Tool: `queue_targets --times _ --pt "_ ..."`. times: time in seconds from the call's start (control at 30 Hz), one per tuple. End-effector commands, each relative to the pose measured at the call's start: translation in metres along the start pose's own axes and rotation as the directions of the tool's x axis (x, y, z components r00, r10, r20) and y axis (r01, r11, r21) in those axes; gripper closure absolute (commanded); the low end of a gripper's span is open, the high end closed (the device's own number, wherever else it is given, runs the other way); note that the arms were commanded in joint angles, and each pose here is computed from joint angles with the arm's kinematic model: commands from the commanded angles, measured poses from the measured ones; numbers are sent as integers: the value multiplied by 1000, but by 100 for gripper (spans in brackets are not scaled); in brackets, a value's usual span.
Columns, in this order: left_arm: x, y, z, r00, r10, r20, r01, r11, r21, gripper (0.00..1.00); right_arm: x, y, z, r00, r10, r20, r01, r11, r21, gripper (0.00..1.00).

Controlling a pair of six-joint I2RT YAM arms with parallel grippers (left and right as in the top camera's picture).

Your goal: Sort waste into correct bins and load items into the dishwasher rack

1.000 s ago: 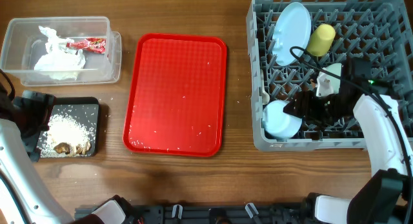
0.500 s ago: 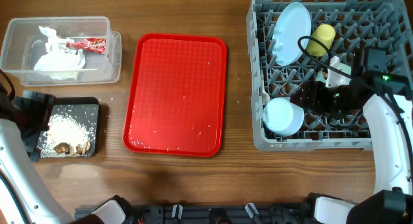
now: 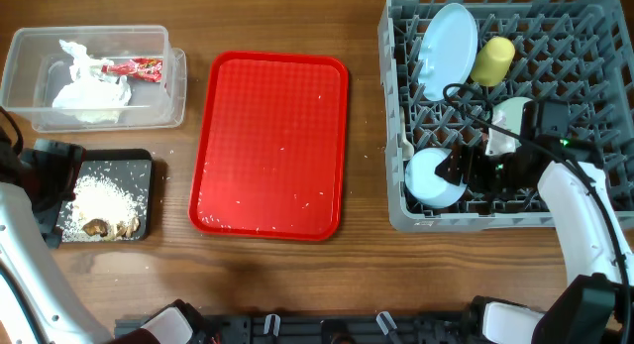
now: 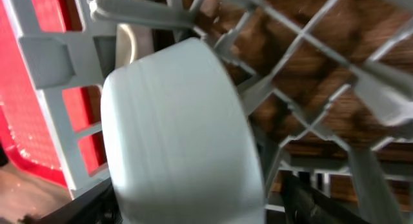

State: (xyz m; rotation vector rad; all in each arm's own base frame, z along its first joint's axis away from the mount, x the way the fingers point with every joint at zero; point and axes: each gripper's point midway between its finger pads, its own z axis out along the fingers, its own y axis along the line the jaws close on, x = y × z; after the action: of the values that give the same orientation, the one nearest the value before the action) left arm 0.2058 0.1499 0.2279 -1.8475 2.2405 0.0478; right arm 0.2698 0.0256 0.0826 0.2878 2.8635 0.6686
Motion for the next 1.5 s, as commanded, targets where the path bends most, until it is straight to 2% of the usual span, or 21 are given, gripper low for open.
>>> queue_targets --times 0.0,0.13,0.37,0.8,0.97,1.23,1.47 --pt "-3 1 -2 1000 -2 12 2 1000 0 0 0 13 0 999 -48 11 49 996 -76 26" --pt "-3 1 -2 1000 -2 11 2 1000 0 0 0 13 -1 999 -42 10 43 996 -75 40" --pt "-3 1 -2 1000 -2 11 2 1000 0 0 -7 17 -10 1000 -16 18 17 997 -71 50" --pt "-3 1 -2 1000 -2 12 2 1000 0 0 -34 53 -60 995 -64 75 73 989 -126 48" --pt "-3 1 -2 1000 -2 11 2 1000 0 0 -30 42 -59 996 -72 57 76 995 -65 46" --pt "-3 1 -2 1000 -2 11 2 1000 0 0 -24 21 -69 998 -16 53 21 996 -92 47" --pt "-3 1 -2 1000 -2 12 2 1000 0 0 -16 8 -64 998 40 49 -32 989 -147 35"
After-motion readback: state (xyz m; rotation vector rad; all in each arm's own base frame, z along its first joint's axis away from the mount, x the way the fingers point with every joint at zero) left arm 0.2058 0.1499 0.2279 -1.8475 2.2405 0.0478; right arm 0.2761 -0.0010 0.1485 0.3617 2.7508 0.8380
